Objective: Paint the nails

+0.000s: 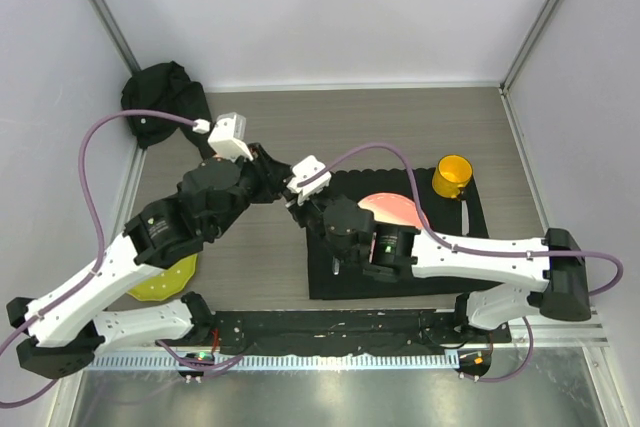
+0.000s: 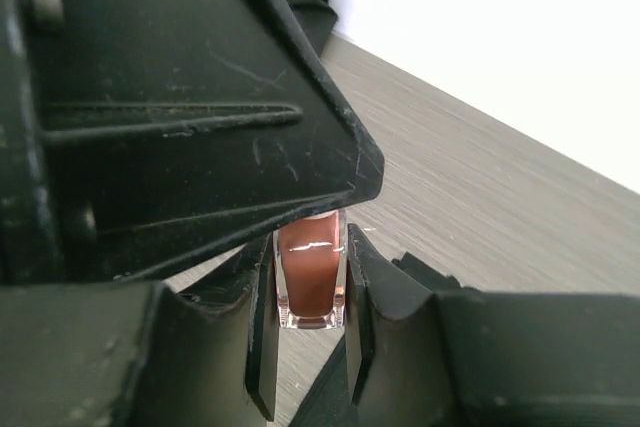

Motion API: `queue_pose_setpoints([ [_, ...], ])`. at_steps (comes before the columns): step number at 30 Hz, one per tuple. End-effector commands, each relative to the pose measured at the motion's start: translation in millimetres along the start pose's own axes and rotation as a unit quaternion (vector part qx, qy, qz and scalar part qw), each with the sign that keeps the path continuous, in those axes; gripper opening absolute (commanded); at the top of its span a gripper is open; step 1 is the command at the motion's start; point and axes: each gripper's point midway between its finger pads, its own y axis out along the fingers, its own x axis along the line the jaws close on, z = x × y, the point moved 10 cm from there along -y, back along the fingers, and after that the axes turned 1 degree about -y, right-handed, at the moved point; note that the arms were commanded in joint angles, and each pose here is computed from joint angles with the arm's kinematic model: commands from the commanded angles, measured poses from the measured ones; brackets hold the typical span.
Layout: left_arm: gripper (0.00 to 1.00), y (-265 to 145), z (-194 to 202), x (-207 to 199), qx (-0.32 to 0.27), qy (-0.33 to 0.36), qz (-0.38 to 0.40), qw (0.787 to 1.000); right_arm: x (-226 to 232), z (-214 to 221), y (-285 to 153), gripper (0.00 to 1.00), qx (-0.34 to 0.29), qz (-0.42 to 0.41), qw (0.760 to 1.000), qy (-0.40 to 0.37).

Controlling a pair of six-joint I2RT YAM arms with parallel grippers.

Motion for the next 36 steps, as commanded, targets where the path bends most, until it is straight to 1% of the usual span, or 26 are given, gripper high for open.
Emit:
queue_pose_setpoints([
  [1,0.48,-23.6,-21.0,-9.8,-0.035,-0.052,0.066,0.996,-7.3,-19.6,-8.6,0.01,-0.037,-0.069,0.997,0.001],
  [2,0.61,-28.6,-24.8,-11.4,-0.046,-0.059,0.087,0.993,-12.2,-18.8,-9.1,0.01,-0.031,-0.086,0.996,-0.001],
  [3,0.77,-38.1,-26.3,-9.5,-0.049,-0.061,0.111,0.991,-14.5,-19.0,-10.2,0.01,-0.032,-0.11,0.993,0.003],
  [4,0.82,-44.0,-29.4,-9.6,-0.055,-0.06,0.128,0.988,-15.5,-23.1,-16.6,0.01,-0.038,-0.164,0.986,0.016],
  [5,0.85,-49.6,-33.4,-10.0,-0.061,-0.051,0.143,0.986,-24.6,-20.4,-15.9,0.01,-0.028,-0.178,0.983,0.018],
  [6,0.91,-60.2,-35.9,-11.2,-0.055,-0.048,0.174,0.982,-27.0,-19.3,-18.6,0.01,-0.027,-0.201,0.979,0.022],
  [7,0.93,-65.4,-36.8,-12.9,-0.05,-0.042,0.195,0.979,-25.3,-18.4,-25.2,0.01,-0.026,-0.259,0.965,0.035],
  [8,0.94,-70.4,-38.4,-16.5,-0.048,-0.037,0.227,0.972,-38.8,-20.9,-27.7,0.01,-0.027,-0.273,0.961,0.043],
  [9,0.99,-74.9,-38.0,-18.4,-0.044,-0.025,0.254,0.966,-44.4,-22.0,-30.6,0.01,-0.031,-0.293,0.954,0.049],
  [10,1.0,-85.2,-38.5,-23.9,-0.034,-0.017,0.312,0.949,-42.5,-21.9,-39.3,0.01,-0.026,-0.366,0.927,0.082],
  [13,1.0,-91.3,-29.7,-23.2,-0.019,0.007,0.363,0.931,-62.7,-35.4,-51.3,0.01,-0.046,-0.425,0.897,0.115],
  [14,0.97,-88.1,-24.3,-21.2,-0.013,0.011,0.361,0.932,-62.4,-41.5,-61.5,0.01,-0.046,-0.464,0.875,0.126],
  [16,0.92,-82.7,-20.1,-23.8,-0.008,0.016,0.372,0.928,-64.1,-49.0,-67.9,0.01,-0.048,-0.484,0.863,0.135],
  [17,0.86,-80.0,-17.5,-25.8,-0.004,0.018,0.38,0.925,-64.0,-50.8,-73.5,0.01,-0.044,-0.506,0.85,0.14],
  [18,0.84,-76.8,-16.1,-28.1,-0.003,0.02,0.387,0.922,-67.4,-53.3,-75.5,0.01,-0.043,-0.509,0.847,0.147],
  [19,0.82,-75.7,-19.2,-32.7,-0.017,0.019,0.402,0.915,-68.2,-56.4,-76.9,0.01,-0.05,-0.521,0.839,0.149],
  [20,0.81,-69.2,-14.5,-36.3,-0.007,0.024,0.41,0.912,-68.0,-58.5,-81.1,0.01,-0.051,-0.548,0.822,0.148],
  [21,0.78,-66.4,-13.3,-39.2,-0.006,0.026,0.421,0.907,-68.1,-59.3,-83.5,0.01,-0.041,-0.558,0.811,0.172],
  [22,0.76,-66.0,-15.7,-45.5,-0.015,0.027,0.447,0.894,-70.7,-65.7,-84.6,0.01,-0.066,-0.564,0.805,0.17],
  [23,0.74,-61.2,-10.5,-50.7,0.005,0.033,0.465,0.885,-71.3,-67.2,-87.0,0.01,-0.069,-0.571,0.799,0.175],
  [24,0.73,-60.4,-10.1,-52.7,0.011,0.033,0.471,0.881,-71.5,-66.0,-88.9,0.01,-0.065,-0.576,0.793,0.185],
  [25,0.72,-60.2,-11.3,-55.4,0.015,0.035,0.477,0.878,-73.9,-69.3,-89.7,0.01,-0.078,-0.575,0.794,0.182],
  [28,0.68,-60.1,-13.6,-59.2,0.003,0.033,0.494,0.869,-74.6,-72.1,-88.2,0.01,-0.08,-0.575,0.794,0.181],
  [31,0.62,-64.9,-16.8,-62.2,0.001,0.037,0.513,0.858,-75.9,-73.9,-88.2,0.01,-0.089,-0.569,0.798,0.178],
  [33,0.6,-66.2,-17.9,-62.7,0.0,0.039,0.516,0.855,-76.0,-71.9,-85.5,0.01,-0.085,-0.566,0.8,0.179],
  [36,0.58,-67.6,-19.1,-61.7,-0.003,0.041,0.513,0.858,-75.3,-68.6,-84.7,0.01,-0.078,-0.569,0.799,0.18],
])
